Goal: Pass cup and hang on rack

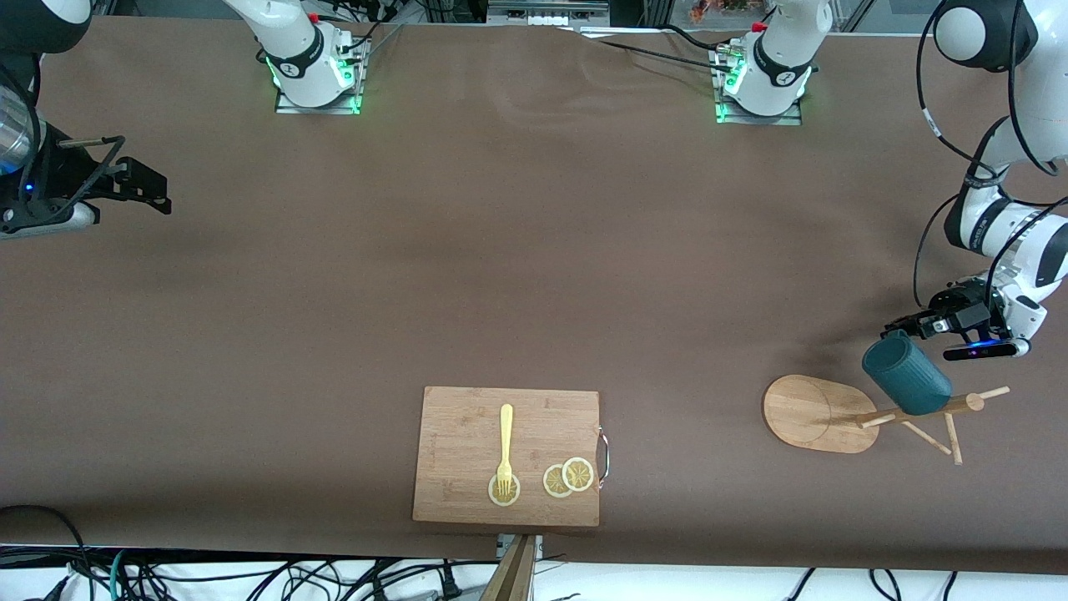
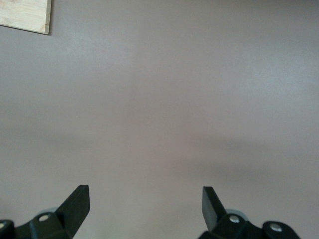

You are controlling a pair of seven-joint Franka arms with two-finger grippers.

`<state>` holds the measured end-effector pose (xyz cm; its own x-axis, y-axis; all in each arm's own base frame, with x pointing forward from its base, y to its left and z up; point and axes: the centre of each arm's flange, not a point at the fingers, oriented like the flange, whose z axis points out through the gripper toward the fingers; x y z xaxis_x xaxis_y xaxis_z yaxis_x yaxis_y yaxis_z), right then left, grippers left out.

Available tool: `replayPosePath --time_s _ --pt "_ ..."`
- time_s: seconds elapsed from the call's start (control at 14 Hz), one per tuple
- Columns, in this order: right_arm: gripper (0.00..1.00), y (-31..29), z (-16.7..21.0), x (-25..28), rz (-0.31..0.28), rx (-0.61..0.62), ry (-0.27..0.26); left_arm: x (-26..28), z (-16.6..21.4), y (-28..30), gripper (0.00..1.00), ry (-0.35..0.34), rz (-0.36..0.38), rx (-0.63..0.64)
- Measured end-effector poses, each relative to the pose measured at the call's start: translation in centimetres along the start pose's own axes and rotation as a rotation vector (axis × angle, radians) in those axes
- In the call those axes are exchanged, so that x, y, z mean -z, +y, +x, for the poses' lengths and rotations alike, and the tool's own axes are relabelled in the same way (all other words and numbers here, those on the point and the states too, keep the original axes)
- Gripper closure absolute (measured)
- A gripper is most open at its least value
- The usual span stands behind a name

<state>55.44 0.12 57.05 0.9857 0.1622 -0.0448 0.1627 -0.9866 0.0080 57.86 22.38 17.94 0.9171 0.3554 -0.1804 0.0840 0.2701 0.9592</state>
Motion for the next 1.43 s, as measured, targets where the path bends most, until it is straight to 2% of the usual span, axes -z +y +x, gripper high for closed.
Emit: replayPosePath --time_s 0.14,0.21,0.36,0.57,0.86,1.14,1.36,1.43 --pt "0.00 0.0 0.0 0.0 0.000 0.000 0.000 0.8 -0.4 0.0 0.03 -0.037 0.062 -0.012" --pt "0.00 0.0 0.0 0.0 0.000 0.000 0.000 1.3 -0.6 0.4 0.00 -0.059 0.099 -0.014" --pt "0.00 0.0 0.0 0.0 0.000 0.000 0.000 2.0 -1.4 1.6 0.00 -0.122 0.197 -0.012" --pt "0.00 0.0 0.0 0.0 0.000 0.000 0.000 3.1 -2.8 3.9 0.00 -0.229 0.394 -0.002" --pt "0.00 0.0 0.0 0.0 0.000 0.000 0.000 3.5 -4.8 6.5 0.00 -0.409 0.716 0.008" --pt "0.00 0.0 0.0 0.0 0.000 0.000 0.000 -0.6 -5.2 10.6 0.00 -0.563 0.969 -0.042" --pt "0.00 0.0 0.0 0.0 0.000 0.000 0.000 -7.0 -4.9 16.9 0.00 -0.600 1.237 -0.043" --pt "0.00 0.0 0.0 0.0 0.000 0.000 0.000 -9.5 -5.0 18.7 0.00 -0.600 1.298 -0.057"
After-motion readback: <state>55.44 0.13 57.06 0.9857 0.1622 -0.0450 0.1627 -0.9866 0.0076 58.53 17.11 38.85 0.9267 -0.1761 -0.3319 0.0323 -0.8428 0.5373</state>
